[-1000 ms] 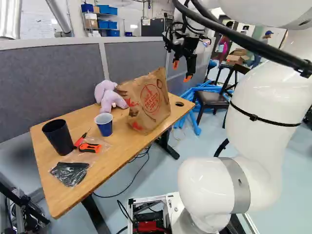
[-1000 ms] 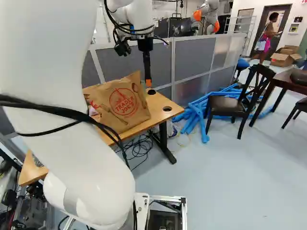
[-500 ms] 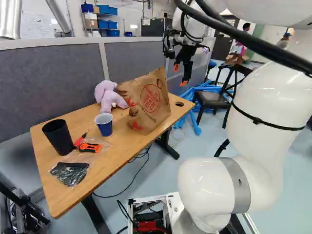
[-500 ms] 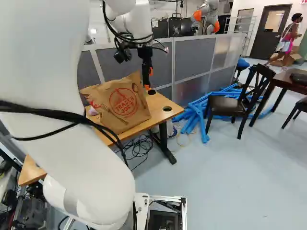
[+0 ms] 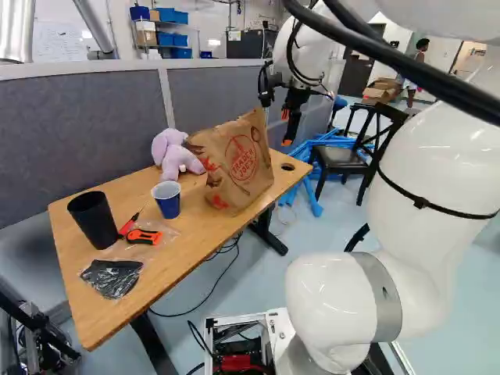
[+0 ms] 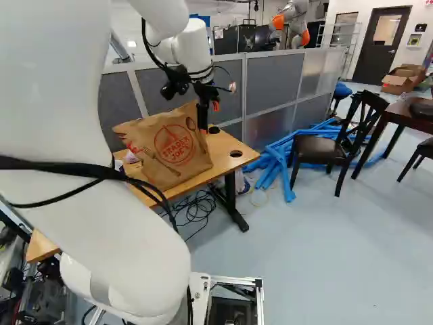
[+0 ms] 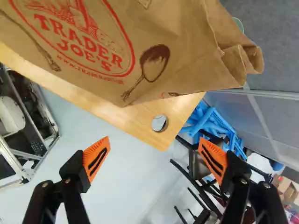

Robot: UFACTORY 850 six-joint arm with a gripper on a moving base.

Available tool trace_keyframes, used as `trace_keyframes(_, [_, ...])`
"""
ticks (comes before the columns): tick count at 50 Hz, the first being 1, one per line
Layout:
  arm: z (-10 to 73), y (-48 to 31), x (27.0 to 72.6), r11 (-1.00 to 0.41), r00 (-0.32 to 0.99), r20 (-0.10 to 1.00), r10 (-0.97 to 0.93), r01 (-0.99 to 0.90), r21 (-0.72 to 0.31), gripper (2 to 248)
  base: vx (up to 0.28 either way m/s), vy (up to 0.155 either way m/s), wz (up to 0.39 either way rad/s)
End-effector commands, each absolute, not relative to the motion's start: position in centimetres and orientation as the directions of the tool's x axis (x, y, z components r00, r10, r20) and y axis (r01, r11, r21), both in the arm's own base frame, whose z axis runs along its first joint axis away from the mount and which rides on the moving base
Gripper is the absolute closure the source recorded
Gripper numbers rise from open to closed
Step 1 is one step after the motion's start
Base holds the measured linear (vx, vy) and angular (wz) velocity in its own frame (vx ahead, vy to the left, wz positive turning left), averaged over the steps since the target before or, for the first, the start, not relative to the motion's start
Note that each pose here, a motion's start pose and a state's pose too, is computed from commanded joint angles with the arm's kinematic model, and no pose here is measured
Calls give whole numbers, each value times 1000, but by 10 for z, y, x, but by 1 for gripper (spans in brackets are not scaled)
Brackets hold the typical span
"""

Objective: Pick up the bag on the ground and place it on the table

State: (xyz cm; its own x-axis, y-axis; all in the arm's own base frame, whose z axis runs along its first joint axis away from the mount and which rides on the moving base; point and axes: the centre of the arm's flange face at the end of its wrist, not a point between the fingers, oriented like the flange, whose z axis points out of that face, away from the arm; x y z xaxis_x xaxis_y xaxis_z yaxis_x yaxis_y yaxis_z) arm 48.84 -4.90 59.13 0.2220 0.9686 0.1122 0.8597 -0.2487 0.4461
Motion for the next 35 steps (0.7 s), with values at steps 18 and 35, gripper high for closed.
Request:
trace_keyframes(18, [552,-41,470,-433,373,221,901,744,509,3,0,0,0])
trace_keyframes(35, [512,-33,445,-607,483,370,794,588,535,3,0,0,0])
